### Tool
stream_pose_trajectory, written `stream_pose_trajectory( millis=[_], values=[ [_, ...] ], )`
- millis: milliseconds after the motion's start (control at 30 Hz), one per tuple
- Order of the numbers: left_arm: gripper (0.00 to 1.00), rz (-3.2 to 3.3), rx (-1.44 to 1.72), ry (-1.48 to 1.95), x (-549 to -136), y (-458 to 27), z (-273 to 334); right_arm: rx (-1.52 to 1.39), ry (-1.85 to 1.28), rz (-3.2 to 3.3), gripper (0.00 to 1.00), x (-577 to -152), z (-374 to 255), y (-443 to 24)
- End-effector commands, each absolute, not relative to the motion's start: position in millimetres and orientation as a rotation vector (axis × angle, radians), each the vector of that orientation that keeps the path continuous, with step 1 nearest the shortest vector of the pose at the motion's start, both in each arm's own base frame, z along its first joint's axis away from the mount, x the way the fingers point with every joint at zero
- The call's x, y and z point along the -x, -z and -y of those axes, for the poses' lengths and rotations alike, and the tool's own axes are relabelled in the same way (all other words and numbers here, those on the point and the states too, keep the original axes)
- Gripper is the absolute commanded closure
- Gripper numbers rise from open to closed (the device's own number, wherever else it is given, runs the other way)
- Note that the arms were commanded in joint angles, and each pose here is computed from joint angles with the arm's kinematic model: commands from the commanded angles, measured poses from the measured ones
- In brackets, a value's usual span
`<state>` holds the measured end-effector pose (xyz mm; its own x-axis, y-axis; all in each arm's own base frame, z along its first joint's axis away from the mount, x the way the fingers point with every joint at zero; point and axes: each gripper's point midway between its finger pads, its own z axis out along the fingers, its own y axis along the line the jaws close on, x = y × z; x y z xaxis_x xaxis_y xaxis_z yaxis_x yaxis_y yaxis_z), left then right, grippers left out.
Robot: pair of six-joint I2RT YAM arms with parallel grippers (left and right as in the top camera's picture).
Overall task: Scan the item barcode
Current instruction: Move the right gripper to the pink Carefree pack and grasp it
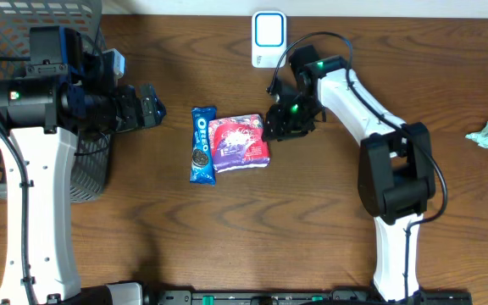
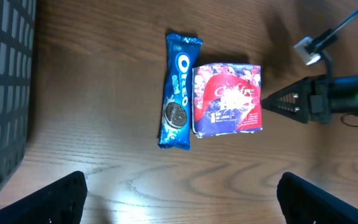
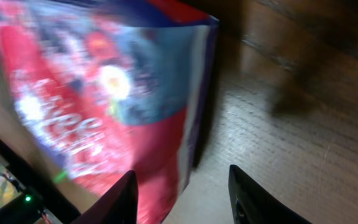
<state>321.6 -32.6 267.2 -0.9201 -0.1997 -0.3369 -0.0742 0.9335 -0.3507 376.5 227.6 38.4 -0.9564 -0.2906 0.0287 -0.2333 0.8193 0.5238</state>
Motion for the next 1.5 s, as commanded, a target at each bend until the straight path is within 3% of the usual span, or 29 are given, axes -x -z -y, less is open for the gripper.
stream_pose_trajectory(
  millis=[0, 267, 767, 933, 1067, 1467],
  values=[
    [0.02, -2.721, 0.182, 0.462, -322, -267, 32, -0.403, 0.822, 2.861, 0.53, -374, -228, -27],
    [0.02, -2.721, 0.182, 0.462, -322, -267, 32, -0.46, 0.873, 2.818, 0.5, -369, -232, -22],
    [0.02, -2.721, 0.182, 0.462, -322, -267, 32, -0.468, 1.022, 2.854, 0.44, -373, -233, -79],
    [0.02, -2.721, 0.182, 0.463, -322, -267, 32, -0.52, 1.011, 2.834, 0.45, -367, -248, -70],
    [0.02, -2.721, 0.182, 0.462, -322, -267, 32, -0.559, 0.908, 2.847, 0.52, -361, -255, -56],
    [0.02, -2.721, 0.182, 0.462, -322, -267, 32, -0.507, 0.673, 2.903, 0.54, -358, -238, -30]
  ],
)
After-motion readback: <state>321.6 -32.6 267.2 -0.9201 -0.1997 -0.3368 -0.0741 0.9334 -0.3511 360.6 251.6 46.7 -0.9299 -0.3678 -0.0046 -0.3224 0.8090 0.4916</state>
